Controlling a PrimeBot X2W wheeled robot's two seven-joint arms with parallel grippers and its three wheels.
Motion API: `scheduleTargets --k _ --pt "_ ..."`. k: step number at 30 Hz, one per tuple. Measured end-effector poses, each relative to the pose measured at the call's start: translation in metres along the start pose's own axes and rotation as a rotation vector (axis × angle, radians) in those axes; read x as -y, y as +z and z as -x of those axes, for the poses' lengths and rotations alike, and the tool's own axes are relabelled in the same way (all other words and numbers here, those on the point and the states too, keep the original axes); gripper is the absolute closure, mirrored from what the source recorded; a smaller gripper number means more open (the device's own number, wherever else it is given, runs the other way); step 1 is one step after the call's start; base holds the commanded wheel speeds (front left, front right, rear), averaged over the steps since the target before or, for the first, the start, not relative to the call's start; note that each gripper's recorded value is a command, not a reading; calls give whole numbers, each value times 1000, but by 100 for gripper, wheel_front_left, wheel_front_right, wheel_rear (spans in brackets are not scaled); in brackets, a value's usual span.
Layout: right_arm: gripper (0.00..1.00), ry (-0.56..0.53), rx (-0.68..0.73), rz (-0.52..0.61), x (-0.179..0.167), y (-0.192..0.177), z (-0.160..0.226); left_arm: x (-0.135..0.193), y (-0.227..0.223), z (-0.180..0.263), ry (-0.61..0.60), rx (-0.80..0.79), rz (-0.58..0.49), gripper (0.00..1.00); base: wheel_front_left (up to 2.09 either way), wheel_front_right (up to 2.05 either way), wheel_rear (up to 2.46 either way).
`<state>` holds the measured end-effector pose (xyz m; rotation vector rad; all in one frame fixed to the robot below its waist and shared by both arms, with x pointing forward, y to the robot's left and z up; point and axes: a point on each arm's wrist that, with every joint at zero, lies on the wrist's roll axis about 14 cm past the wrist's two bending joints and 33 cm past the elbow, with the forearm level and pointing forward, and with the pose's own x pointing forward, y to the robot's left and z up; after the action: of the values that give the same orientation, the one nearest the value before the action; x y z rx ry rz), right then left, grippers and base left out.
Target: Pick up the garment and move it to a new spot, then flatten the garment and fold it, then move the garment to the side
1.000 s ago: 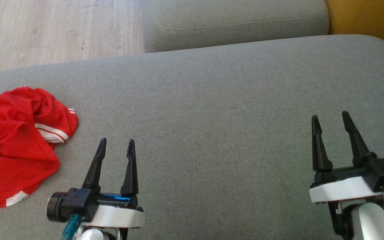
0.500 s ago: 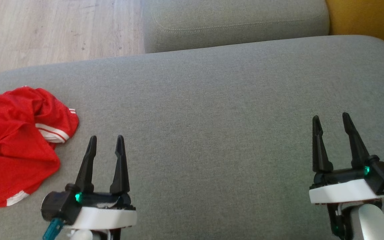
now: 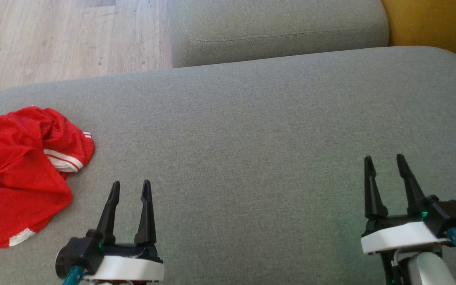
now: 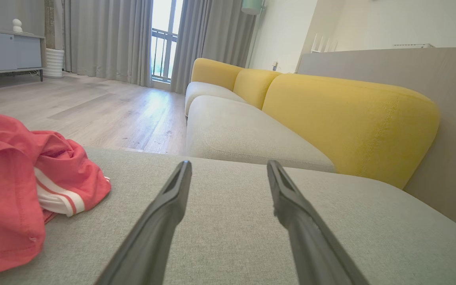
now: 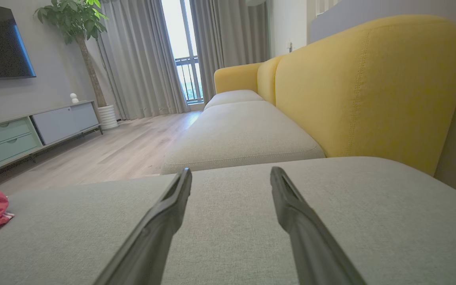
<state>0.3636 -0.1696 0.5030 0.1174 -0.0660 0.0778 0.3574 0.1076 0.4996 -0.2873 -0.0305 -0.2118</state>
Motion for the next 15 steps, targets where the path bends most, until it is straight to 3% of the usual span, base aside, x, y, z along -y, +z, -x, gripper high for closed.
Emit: scheduleTargets --k 15 --pt "0 21 -25 -23 -8 -8 1 -3 1 2 19 3 -17 0 0 0 0"
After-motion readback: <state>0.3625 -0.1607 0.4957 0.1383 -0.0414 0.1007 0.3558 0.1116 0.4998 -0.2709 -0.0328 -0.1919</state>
